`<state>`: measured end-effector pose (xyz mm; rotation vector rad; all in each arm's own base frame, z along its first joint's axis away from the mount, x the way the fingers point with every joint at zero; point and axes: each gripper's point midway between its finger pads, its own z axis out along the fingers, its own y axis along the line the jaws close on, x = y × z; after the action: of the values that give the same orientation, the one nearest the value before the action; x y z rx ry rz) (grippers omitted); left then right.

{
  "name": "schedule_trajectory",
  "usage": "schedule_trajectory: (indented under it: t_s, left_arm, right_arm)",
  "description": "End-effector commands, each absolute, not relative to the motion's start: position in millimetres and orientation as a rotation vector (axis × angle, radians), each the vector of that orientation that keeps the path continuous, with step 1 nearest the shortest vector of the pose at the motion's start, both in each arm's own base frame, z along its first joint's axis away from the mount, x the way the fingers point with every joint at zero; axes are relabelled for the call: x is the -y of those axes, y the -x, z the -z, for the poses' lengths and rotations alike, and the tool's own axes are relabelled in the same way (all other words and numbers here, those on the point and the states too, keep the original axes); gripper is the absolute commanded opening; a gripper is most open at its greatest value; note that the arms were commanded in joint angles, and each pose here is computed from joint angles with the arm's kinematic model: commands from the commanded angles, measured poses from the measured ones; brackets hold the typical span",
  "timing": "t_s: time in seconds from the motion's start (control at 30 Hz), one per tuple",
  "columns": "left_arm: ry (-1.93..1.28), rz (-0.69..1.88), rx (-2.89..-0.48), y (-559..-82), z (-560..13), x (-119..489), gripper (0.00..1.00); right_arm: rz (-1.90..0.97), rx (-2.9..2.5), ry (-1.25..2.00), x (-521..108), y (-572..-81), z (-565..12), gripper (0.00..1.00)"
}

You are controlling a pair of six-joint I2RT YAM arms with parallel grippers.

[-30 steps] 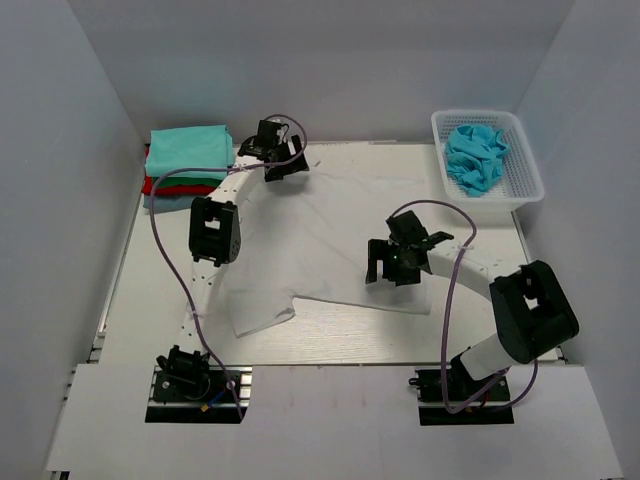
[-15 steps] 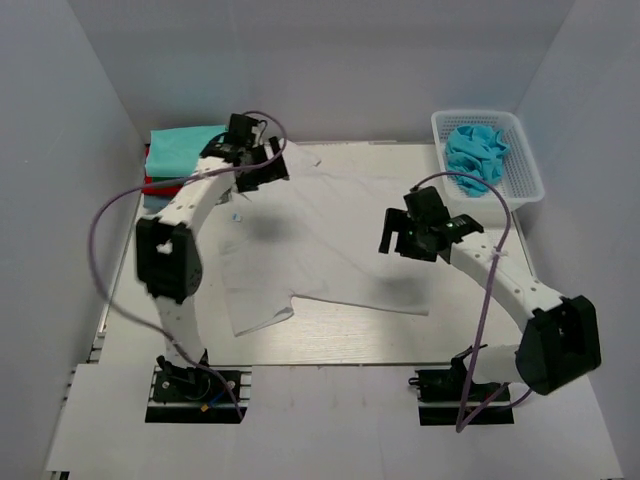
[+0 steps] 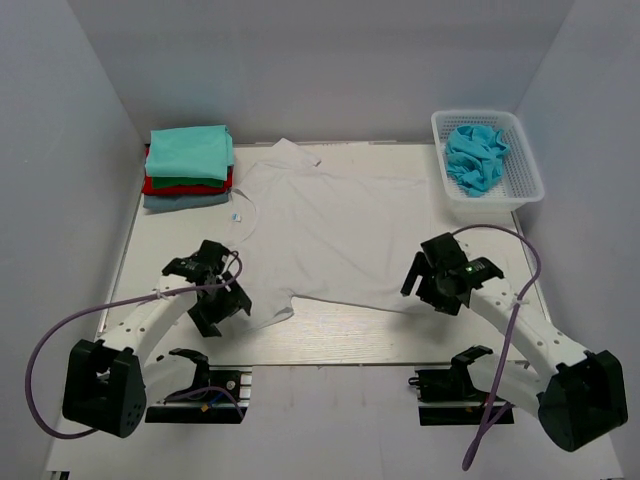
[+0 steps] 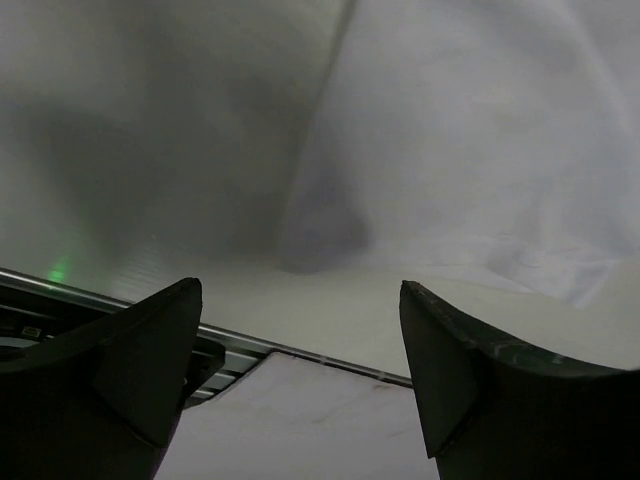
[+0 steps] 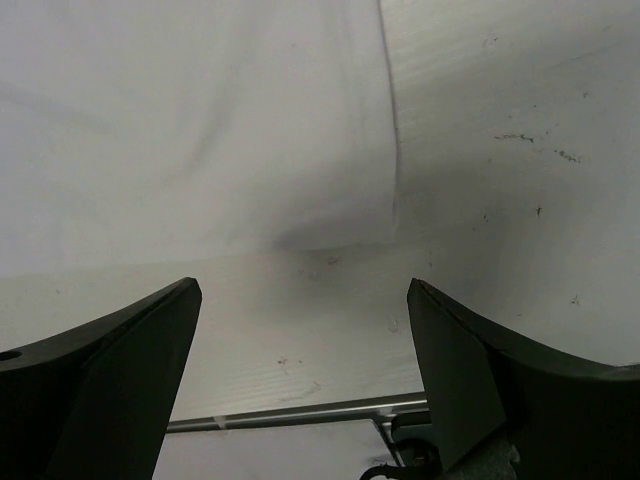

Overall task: Fold and stack the t-shirts
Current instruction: Grap the side of the flattened tshirt closest away from the robot with both arms

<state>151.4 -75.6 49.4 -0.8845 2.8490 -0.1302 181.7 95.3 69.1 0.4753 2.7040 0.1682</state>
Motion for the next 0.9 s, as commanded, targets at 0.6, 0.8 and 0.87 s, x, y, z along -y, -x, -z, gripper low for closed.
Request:
schedule_trajectory:
  t_s: [0.6,0.8,0.87]
  left_arm:
    - [0.996,0.196,-2.845,-151,-1,87,0.0]
    - [0.94,0.246,-2.825,-155,-14,90,0.0]
    - [0.918,0.275,-2.82,-157,-23,92,0.0]
  right_arm:
    - [-0.083,-2.64,-0.721,-81,-184,-27,0.8]
    - [-0.07,-2.656,-0.749,-83,-187,-9,0.74]
    - [-0.053,-2.678,-0.75,-83,-184,-3,0.64]
